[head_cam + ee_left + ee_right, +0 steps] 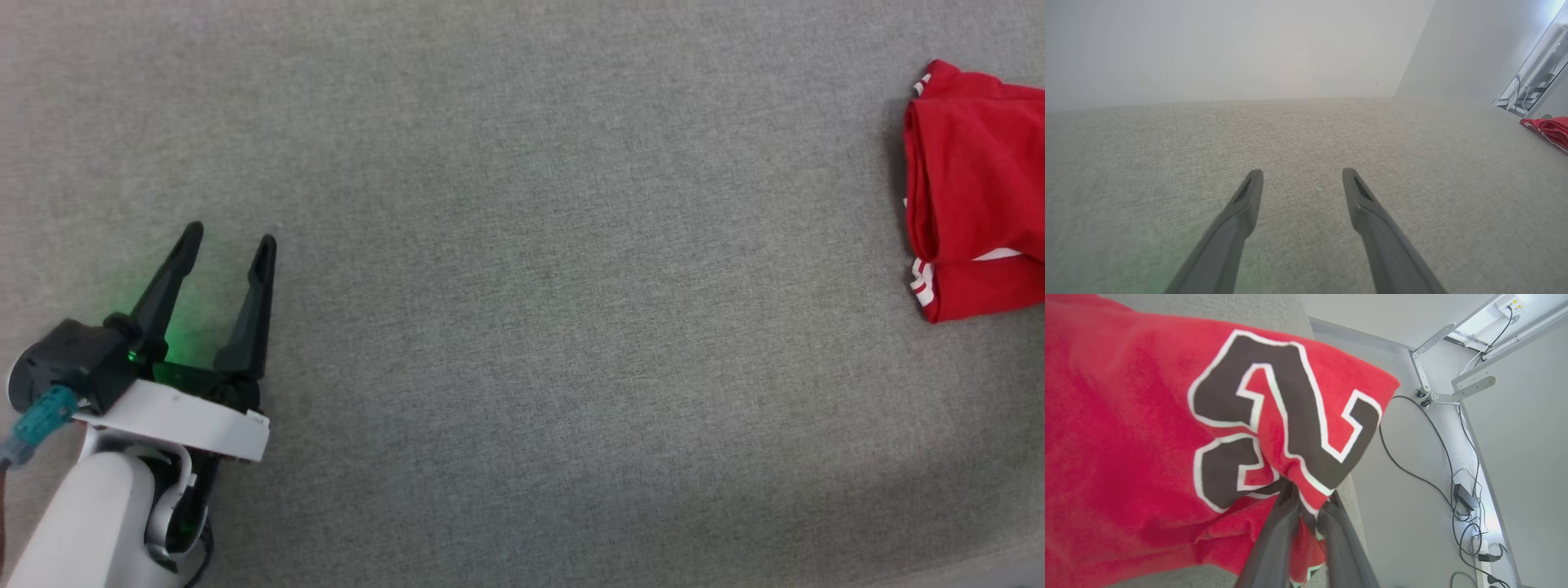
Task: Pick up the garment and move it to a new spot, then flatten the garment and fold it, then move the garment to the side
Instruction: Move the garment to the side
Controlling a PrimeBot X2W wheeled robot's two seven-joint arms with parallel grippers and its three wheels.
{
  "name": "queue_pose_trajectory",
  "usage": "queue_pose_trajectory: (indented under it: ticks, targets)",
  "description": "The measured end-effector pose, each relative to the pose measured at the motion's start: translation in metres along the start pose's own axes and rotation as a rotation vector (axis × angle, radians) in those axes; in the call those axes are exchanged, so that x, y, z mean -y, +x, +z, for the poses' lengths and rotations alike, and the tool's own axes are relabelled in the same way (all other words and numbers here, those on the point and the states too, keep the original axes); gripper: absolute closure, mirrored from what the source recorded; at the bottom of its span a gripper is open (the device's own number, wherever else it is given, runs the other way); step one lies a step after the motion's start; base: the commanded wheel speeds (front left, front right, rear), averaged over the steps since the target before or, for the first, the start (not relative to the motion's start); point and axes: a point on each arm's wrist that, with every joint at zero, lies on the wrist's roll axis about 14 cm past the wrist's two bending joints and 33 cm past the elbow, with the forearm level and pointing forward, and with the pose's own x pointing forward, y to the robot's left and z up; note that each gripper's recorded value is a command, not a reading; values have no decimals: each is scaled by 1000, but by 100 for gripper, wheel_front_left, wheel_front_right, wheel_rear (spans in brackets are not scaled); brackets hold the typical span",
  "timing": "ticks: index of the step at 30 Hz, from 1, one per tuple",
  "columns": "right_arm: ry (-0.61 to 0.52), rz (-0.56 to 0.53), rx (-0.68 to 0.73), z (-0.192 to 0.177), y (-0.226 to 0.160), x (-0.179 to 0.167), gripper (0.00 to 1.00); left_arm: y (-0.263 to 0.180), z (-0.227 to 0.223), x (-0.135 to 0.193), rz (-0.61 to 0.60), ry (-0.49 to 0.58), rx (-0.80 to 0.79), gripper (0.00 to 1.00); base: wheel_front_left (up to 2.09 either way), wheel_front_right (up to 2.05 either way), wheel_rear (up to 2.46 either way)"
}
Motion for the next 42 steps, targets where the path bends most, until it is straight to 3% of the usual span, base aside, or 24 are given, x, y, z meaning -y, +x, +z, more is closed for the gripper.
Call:
queue_pose_trajectory:
  ticks: [3, 4, 6, 7, 15, 22, 30, 42]
  targets:
    - [20, -14, -13, -6, 5, 2, 100, 4, -6, 1, -10, -4, -9, 0, 0, 0, 0]
    - [24, -19, -18, -8, 7, 3, 91, 4, -7, 1, -11, -5, -12, 0, 0, 0, 0]
    - [38, -24, -29, -11, 10, 3, 24, 4, -7, 1, -10, -7, -13, 0, 0, 0, 0]
    - [42, -23, -30, -11, 11, 1, 0, 4, -7, 0, -9, -7, -13, 0, 0, 0, 0]
    - [50, -9, 22, 8, 13, -4, 0, -5, 6, -1, 18, -11, 3, 0, 0, 0, 0]
    - [80, 34, 199, 54, -1, -11, 0, -24, 25, -2, 66, -14, 32, 0, 0, 0, 0]
    - [137, 159, 473, 104, -42, -45, 0, -64, 45, -9, 147, 3, 58, 0, 0, 0, 0]
    - [255, 332, 754, 126, -123, -93, 0, -139, 77, -21, 280, 49, 124, 0, 0, 0, 0]
